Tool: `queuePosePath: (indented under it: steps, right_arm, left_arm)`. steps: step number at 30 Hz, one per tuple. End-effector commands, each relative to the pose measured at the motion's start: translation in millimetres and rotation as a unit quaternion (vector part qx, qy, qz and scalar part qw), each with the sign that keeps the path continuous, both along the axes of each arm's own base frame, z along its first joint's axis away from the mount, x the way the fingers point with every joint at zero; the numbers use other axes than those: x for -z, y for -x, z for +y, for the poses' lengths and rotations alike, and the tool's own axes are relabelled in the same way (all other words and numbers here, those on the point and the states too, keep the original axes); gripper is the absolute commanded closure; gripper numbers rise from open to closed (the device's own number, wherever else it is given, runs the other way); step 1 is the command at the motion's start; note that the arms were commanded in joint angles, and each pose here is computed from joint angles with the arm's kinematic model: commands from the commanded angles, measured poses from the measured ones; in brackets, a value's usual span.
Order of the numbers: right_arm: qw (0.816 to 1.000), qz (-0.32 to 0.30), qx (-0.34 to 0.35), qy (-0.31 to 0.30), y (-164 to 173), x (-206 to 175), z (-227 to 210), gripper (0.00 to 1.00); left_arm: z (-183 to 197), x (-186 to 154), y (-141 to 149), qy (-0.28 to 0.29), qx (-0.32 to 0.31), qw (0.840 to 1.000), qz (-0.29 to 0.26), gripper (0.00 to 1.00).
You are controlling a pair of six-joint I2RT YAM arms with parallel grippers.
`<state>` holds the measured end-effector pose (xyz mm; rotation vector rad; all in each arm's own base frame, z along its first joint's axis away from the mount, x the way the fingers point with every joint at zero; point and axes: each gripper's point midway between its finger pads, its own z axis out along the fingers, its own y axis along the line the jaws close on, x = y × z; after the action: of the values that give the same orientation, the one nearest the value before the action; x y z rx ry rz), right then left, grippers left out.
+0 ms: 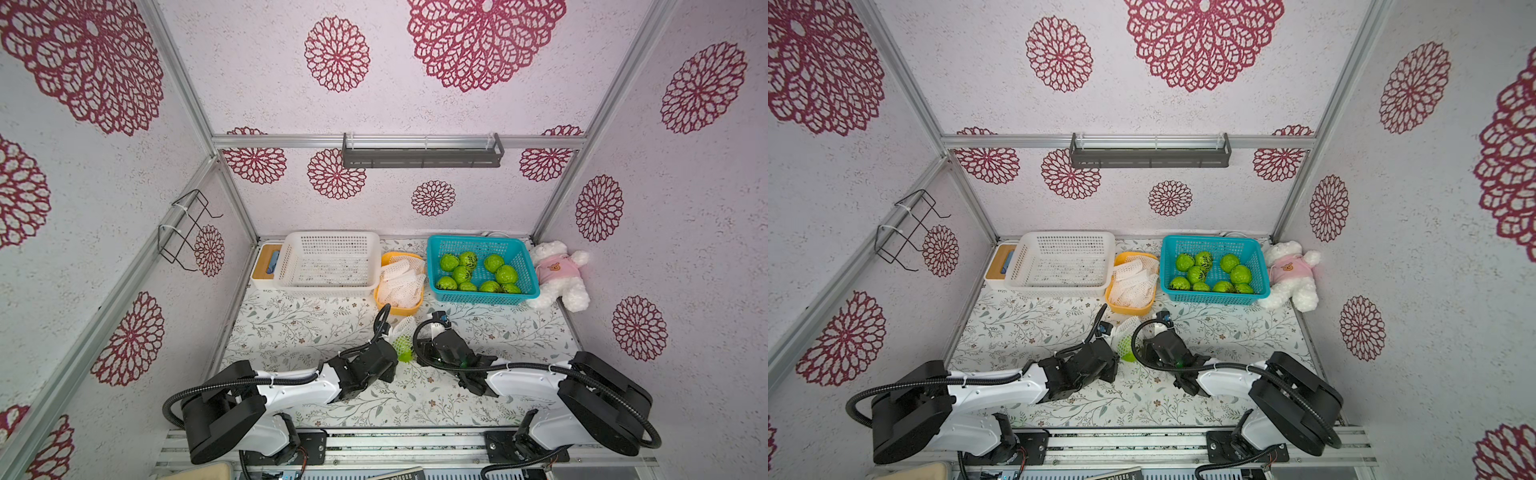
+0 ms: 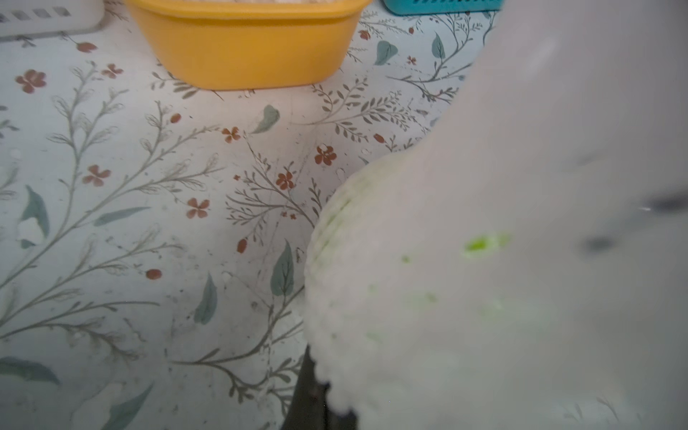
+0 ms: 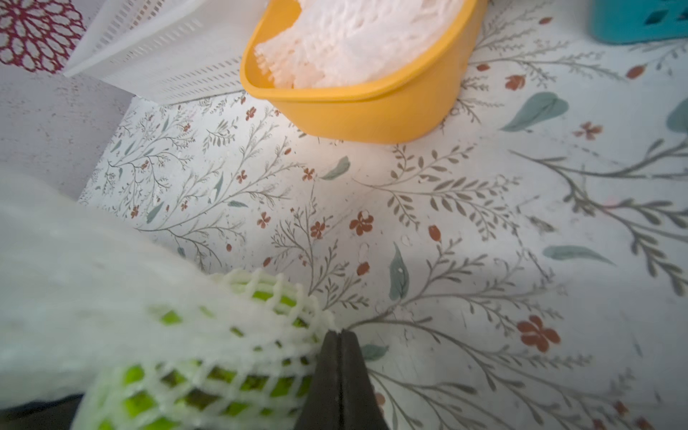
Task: Sleeve custard apples in foam nets
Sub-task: Put on the foam net on the custard apple.
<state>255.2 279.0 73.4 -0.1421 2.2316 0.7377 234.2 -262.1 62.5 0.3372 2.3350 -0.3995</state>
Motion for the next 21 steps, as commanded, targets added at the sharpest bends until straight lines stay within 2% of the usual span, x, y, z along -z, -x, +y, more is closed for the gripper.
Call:
queuePosePath:
  steps: [1, 6, 8, 10, 21]
  right_arm:
    - [0.998, -0.045, -0.025, -0.029, -9.6, -20.6, 17.7, 1.0]
    - [0.999, -0.037, -0.024, -0.026, -7.0, -5.2, 14.7, 1.0]
    - [0.999, -0.035, -0.017, -0.022, -6.2, -1.2, 9.8, 0.96]
    - [0.999, -0.036, -0.007, -0.014, -5.4, 1.9, 2.2, 0.89]
    - [0.998, -0.015, 0.054, 0.009, -0.2, 16.7, -37.3, 0.63]
  left_arm:
    - [-5.4, -14.6, -15.2, 0.024, 0.006, 0.999, -0.032, 1.0]
    - [-14.8, -4.0, -17.2, 0.021, 0.023, 0.999, -0.017, 1.0]
    - [-16.9, -2.4, -18.3, 0.019, 0.026, 0.999, -0.015, 1.0]
    - [-18.6, 0.9, -18.2, 0.018, 0.03, 0.999, -0.009, 1.0]
    - [-22.7, 5.9, -19.0, 0.003, 0.04, 0.999, 0.004, 1.0]
